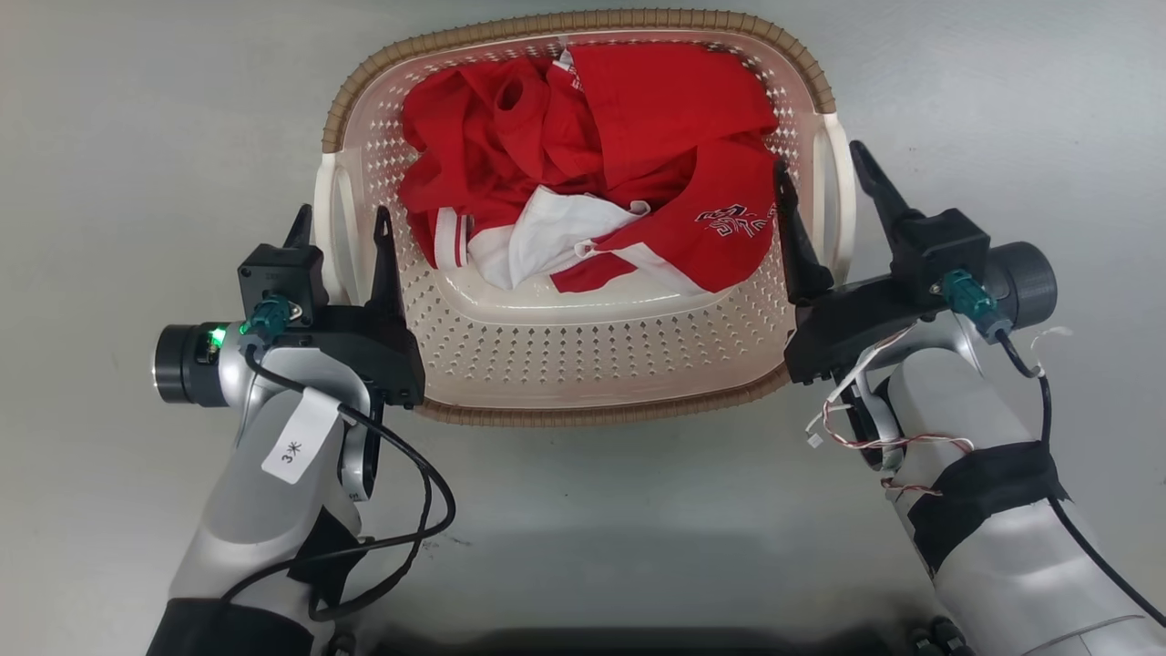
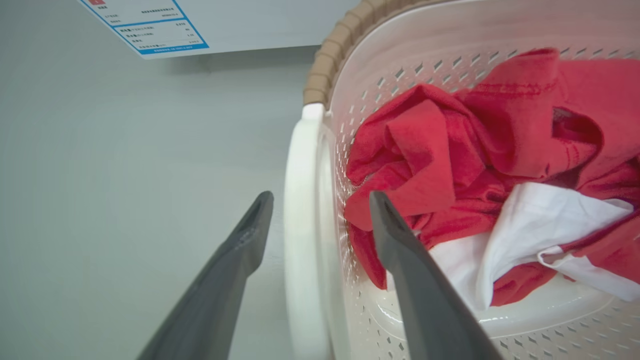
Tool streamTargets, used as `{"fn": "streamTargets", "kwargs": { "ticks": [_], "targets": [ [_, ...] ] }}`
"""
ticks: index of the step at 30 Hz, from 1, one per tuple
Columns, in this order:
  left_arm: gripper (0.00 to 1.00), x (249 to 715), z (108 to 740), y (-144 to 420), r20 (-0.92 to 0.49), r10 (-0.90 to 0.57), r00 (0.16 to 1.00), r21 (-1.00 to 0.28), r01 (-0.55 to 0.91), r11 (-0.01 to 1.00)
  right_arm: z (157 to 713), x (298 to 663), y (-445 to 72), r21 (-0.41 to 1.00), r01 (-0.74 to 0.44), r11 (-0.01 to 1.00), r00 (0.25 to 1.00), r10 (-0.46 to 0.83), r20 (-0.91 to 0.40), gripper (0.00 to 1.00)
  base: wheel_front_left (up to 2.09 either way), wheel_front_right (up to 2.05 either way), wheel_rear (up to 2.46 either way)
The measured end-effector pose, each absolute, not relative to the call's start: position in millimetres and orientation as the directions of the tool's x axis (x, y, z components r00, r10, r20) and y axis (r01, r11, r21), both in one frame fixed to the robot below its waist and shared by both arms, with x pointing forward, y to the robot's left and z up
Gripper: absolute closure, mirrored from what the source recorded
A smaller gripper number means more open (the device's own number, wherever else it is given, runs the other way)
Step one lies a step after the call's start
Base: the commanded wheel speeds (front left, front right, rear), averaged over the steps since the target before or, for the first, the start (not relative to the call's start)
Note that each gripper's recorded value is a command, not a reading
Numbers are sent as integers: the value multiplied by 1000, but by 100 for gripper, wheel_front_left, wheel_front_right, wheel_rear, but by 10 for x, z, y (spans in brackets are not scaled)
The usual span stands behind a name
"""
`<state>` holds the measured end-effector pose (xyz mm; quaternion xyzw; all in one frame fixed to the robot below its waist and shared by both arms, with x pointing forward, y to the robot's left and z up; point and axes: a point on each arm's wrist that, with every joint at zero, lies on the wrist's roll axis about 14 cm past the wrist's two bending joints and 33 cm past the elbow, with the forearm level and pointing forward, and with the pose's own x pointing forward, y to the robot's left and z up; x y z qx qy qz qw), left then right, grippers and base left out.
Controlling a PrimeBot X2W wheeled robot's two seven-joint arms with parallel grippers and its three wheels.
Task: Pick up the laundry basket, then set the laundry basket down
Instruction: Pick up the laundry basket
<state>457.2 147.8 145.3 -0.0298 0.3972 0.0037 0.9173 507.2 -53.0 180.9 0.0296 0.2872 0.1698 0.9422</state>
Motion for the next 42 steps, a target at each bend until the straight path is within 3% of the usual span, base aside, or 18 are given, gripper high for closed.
{"fn": "streamTargets", "kwargs": {
  "ticks": [25, 27, 29, 32, 34, 35, 36, 38, 40, 42],
  "targets": [
    [0, 4463, 1250, 1307, -788, -66, 613, -85, -2, 996, 1526, 4980, -474, 170, -259, 951, 716, 307, -626, 0, 0, 0, 0],
    [0, 4442, 1239, 1305, -793, -66, 606, -85, -3, 996, 1513, 4963, -474, 170, -260, 950, 711, 308, -633, 12, 0, 0, 0],
    [2, 4418, 1231, 1292, -798, -69, 599, -81, 8, 997, 1514, 4974, -469, 171, -261, 950, 708, 309, -635, 17, 0, 0, 0],
    [29, 4409, 1236, 1276, -800, -74, 595, -83, 12, 996, 1500, 4955, -479, 173, -254, 952, 701, 304, -645, 35, 0, 0, 0],
    [60, 4394, 1241, 1273, -804, -76, 590, -86, 12, 996, 1495, 4931, -485, 170, -252, 953, 695, 301, -653, 52, 0, 0, 0],
    [73, 4377, 1242, 1273, -807, -77, 586, -85, 14, 996, 1489, 4914, -496, 168, -250, 954, 691, 297, -659, 56, 0, 0, 0],
    [94, 4364, 1247, 1275, -809, -78, 583, -81, 20, 996, 1483, 4899, -513, 163, -249, 955, 687, 293, -665, 58, 0, 0, 0],
    [100, 4377, 1276, 1251, -805, -86, 587, -82, 33, 996, 1477, 4872, -547, 153, -247, 957, 680, 284, -676, 73, 0, 0, 0],
    [100, 4405, 1313, 1225, -800, -94, 593, -83, 46, 995, 1479, 4856, -584, 147, -240, 960, 676, 274, -684, 100, 0, 0, 0],
    [100, 4417, 1345, 1206, -796, -98, 597, -82, 54, 995, 1503, 4858, -589, 153, -230, 961, 677, 271, -685, 100, 0, 0, 0]
  ]
}}
